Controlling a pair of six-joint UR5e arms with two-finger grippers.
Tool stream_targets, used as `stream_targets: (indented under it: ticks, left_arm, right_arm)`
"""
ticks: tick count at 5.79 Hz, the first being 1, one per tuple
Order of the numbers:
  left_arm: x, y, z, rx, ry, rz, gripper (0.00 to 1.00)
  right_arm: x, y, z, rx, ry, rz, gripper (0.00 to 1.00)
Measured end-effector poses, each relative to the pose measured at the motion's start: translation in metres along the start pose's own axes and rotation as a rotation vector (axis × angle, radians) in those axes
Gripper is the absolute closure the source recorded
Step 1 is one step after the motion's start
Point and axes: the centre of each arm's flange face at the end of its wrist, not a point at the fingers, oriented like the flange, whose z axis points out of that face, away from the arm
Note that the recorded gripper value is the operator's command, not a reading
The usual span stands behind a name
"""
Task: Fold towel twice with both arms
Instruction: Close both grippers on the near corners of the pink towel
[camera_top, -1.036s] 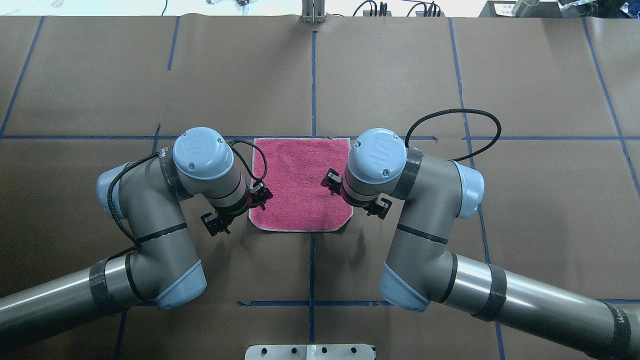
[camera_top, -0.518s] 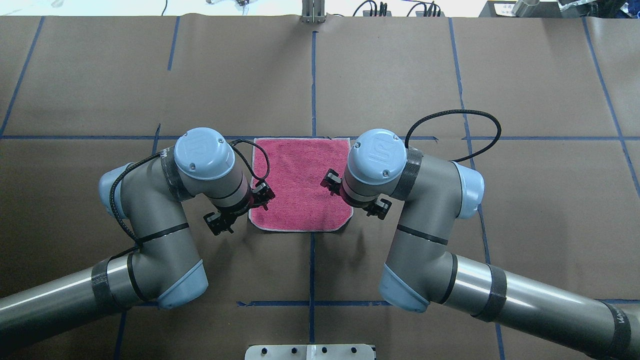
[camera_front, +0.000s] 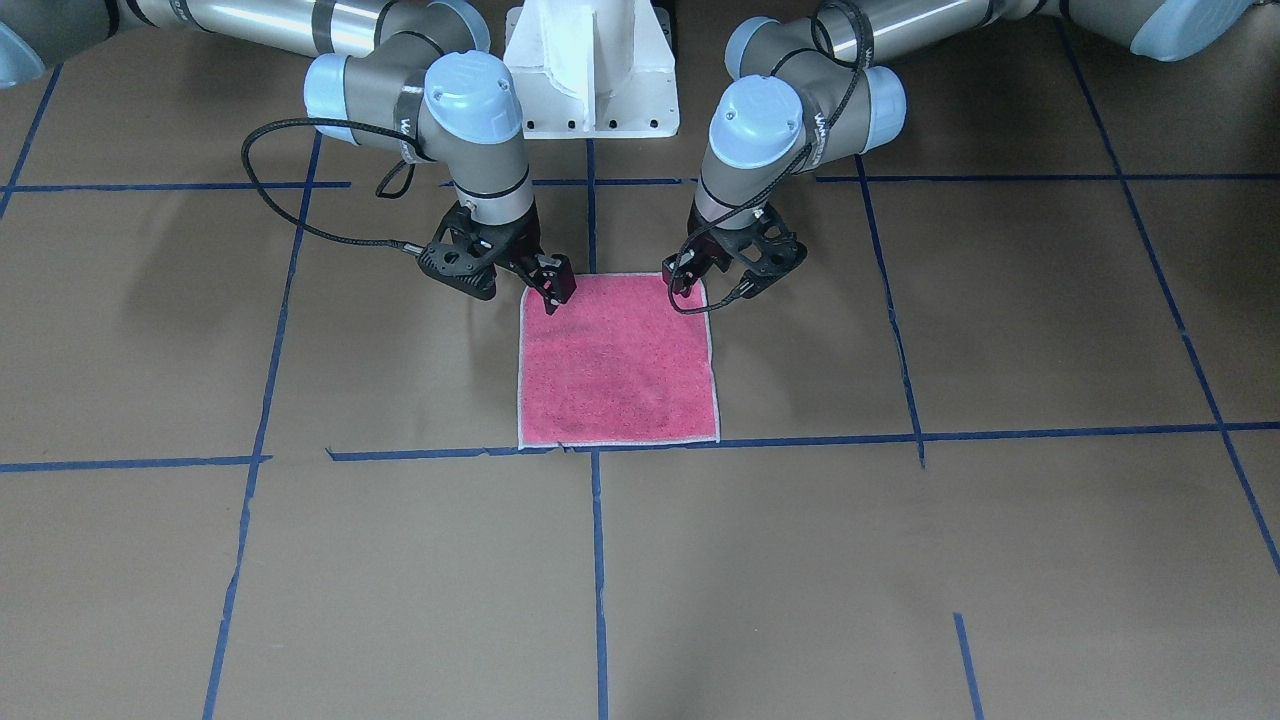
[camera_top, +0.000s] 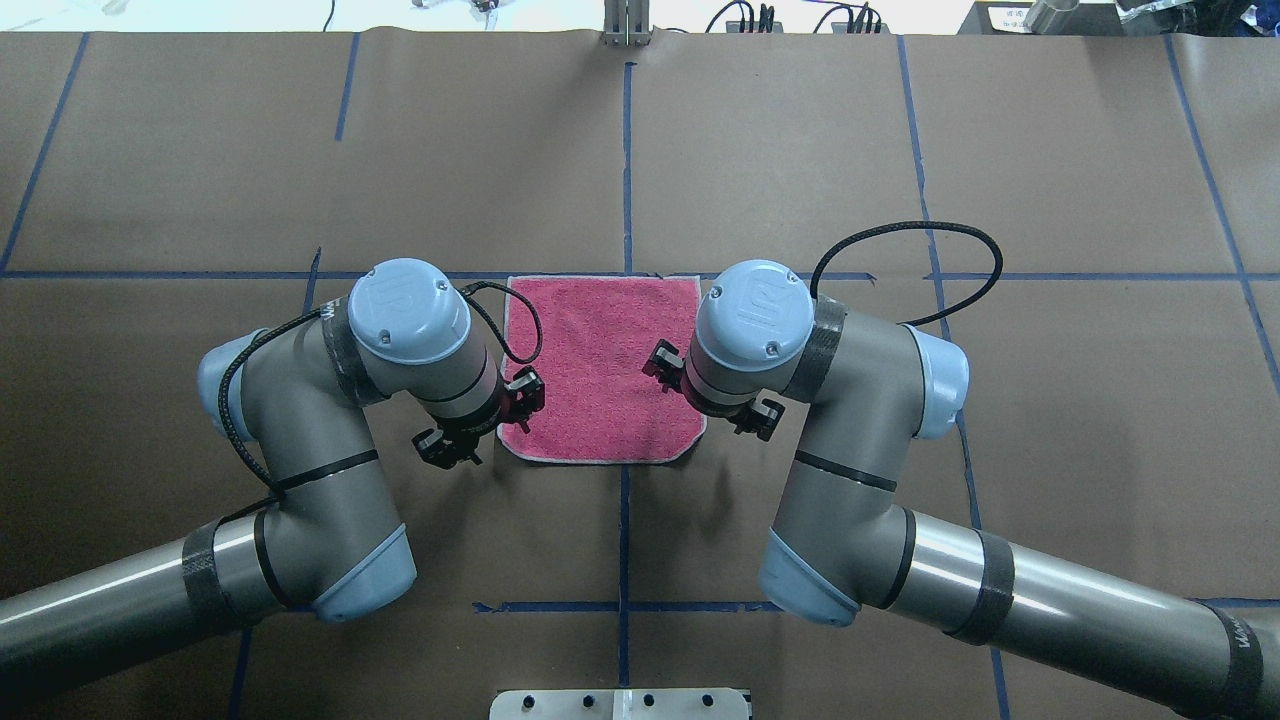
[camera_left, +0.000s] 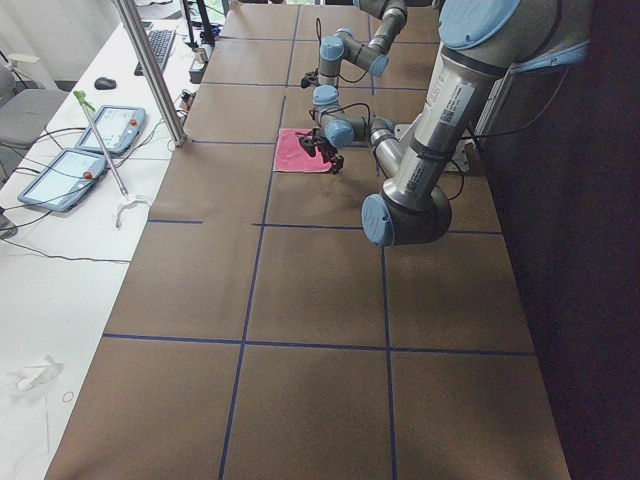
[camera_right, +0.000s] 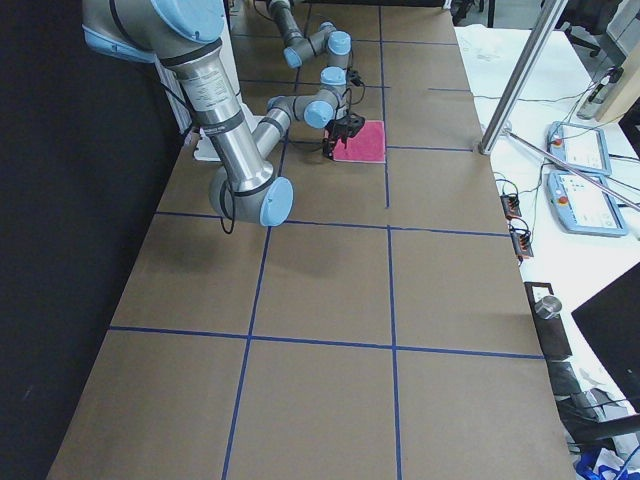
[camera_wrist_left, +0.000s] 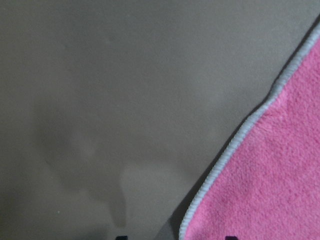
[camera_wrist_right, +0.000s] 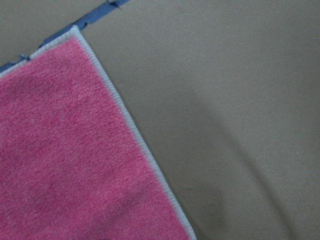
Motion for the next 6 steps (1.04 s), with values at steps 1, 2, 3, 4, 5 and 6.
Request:
stream_targets:
  ticks: [1, 2, 3, 4, 5, 6]
  left_arm:
    - [0.0004, 0.0036, 0.0022, -0.004, 0.0, 0.004, 0.55]
    - [0.001, 0.0054, 0.0027, -0.005, 0.001, 0.006, 0.65]
    - [0.0012, 0.006, 0.0024, -0.006, 0.002, 0.006, 0.76]
    - [0.001, 0.0063, 0.0019, -0.006, 0.003, 0.007, 0.88]
    - [0.0009, 0.0061, 0.0012, -0.006, 0.005, 0.009, 0.93]
    - [0.0008, 0.0059, 0.001, -0.006, 0.005, 0.012, 0.96]
  right_arm:
    - [-0.0004, 0.0002, -0.0004, 0.0, -0.001, 0.0, 0.0]
    - [-0.0009, 0.0005, -0.0011, -0.001, -0.002, 0.0, 0.0]
    - [-0.0012, 0.0007, -0.0017, -0.001, -0.004, 0.0, 0.0]
    - [-0.0017, 0.0014, -0.002, -0.001, -0.005, -0.001, 0.0]
    - [-0.0021, 0.0015, -0.0024, -0.001, -0.006, -0.001, 0.0]
    - [-0.0023, 0.0014, -0.0028, 0.0, -0.007, -0.001, 0.0]
